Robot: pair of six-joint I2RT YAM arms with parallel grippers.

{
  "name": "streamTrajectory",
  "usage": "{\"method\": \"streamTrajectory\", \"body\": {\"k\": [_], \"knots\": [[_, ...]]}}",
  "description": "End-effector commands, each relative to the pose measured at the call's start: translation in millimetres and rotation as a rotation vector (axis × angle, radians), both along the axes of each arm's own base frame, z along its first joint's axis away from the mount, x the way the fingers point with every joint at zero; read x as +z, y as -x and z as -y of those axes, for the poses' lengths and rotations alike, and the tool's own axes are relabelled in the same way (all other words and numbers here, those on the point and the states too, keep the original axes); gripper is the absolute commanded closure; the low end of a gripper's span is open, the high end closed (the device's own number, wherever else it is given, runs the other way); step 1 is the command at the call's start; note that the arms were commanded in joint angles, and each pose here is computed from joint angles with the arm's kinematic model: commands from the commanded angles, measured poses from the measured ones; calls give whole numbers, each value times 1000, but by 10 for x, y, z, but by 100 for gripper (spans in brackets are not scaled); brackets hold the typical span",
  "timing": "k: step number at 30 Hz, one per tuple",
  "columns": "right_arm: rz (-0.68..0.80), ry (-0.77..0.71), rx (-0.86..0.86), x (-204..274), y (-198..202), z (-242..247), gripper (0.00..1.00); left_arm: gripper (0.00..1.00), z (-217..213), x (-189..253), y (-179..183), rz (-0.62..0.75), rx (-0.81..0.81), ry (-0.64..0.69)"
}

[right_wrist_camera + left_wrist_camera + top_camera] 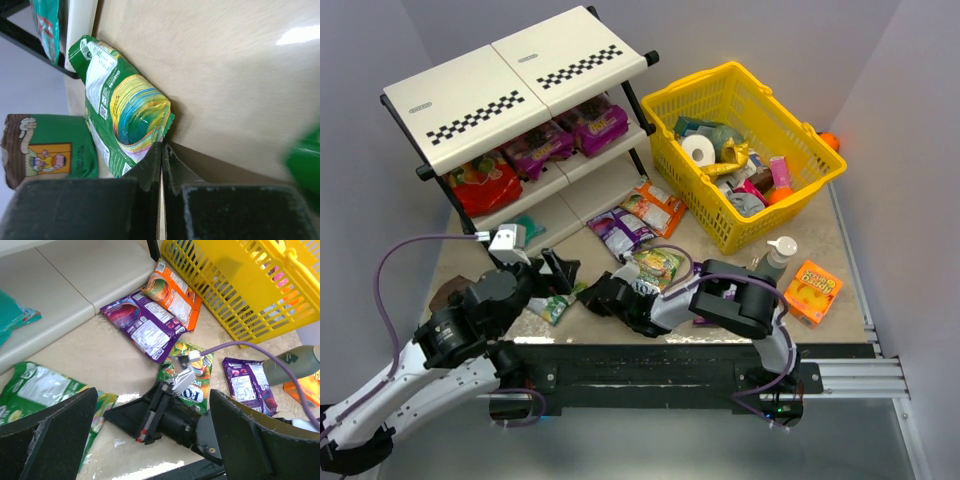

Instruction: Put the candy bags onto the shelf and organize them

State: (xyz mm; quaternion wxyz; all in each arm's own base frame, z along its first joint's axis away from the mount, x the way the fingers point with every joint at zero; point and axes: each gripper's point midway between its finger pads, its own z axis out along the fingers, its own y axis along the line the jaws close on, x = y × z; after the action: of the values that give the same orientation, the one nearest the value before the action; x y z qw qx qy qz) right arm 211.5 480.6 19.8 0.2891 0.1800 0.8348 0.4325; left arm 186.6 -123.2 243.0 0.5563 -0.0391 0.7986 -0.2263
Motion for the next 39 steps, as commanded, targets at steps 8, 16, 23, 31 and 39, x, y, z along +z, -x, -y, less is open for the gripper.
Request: {"method": "streamTrajectory", "body": {"k": [8, 16, 23, 31, 39], "knots": [[176, 313, -27, 97, 2, 1078, 100, 0, 220, -252, -43, -48, -31, 49], [145, 323, 67, 304, 199, 1224, 40, 12, 322, -916, -130, -175, 43, 48], [47, 120, 140, 331, 442, 1006, 32, 34, 205, -1200, -290, -196, 198, 19], [-18, 62, 126, 116, 443, 852, 41, 39, 185, -1583, -370, -246, 212, -92], [-110, 70, 64, -166, 438, 870, 51, 44, 225, -1950, -358, -347, 137, -111]]}}
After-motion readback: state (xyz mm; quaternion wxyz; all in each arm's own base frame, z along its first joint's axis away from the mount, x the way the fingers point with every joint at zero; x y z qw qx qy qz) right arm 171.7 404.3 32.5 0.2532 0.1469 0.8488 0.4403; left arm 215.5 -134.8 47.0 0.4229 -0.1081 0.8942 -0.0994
